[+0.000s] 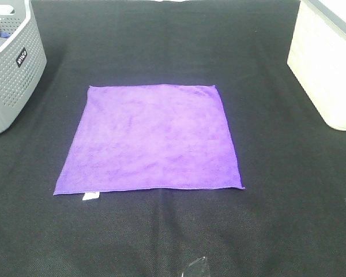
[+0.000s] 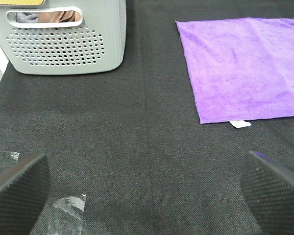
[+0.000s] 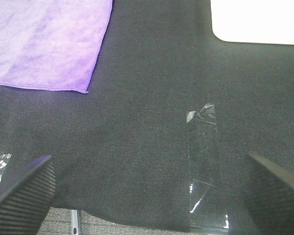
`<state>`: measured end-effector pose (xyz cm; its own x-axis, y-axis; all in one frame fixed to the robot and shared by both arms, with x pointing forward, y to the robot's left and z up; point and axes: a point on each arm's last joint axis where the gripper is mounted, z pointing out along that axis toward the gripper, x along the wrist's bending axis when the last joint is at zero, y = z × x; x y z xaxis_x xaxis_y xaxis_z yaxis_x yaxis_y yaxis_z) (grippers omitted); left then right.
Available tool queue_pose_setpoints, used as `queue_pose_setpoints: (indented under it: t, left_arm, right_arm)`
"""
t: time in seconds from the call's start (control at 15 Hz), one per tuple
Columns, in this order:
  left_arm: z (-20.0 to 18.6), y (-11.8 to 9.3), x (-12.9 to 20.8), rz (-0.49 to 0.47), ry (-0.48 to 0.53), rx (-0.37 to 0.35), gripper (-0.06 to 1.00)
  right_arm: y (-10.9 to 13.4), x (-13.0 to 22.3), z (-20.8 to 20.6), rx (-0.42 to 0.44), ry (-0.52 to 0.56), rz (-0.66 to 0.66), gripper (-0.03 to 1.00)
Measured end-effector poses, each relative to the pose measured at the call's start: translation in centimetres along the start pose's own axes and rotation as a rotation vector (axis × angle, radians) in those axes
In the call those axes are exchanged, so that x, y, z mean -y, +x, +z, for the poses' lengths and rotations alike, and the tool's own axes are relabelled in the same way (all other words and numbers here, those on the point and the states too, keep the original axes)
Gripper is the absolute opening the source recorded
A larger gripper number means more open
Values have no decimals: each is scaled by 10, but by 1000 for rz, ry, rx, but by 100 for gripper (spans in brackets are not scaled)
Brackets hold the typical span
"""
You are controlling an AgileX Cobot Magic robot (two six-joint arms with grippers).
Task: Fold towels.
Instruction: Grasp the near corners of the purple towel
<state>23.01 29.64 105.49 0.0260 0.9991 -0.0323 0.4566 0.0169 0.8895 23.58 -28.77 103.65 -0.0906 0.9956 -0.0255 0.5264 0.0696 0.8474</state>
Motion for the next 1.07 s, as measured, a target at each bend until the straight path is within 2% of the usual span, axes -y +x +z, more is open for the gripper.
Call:
queue_pose_setpoints:
  t: [1.07]
  left_arm:
    - [0, 0, 0, 0, 0, 0, 99]
  right_arm:
    - [2, 0, 0, -19, -3, 9, 97]
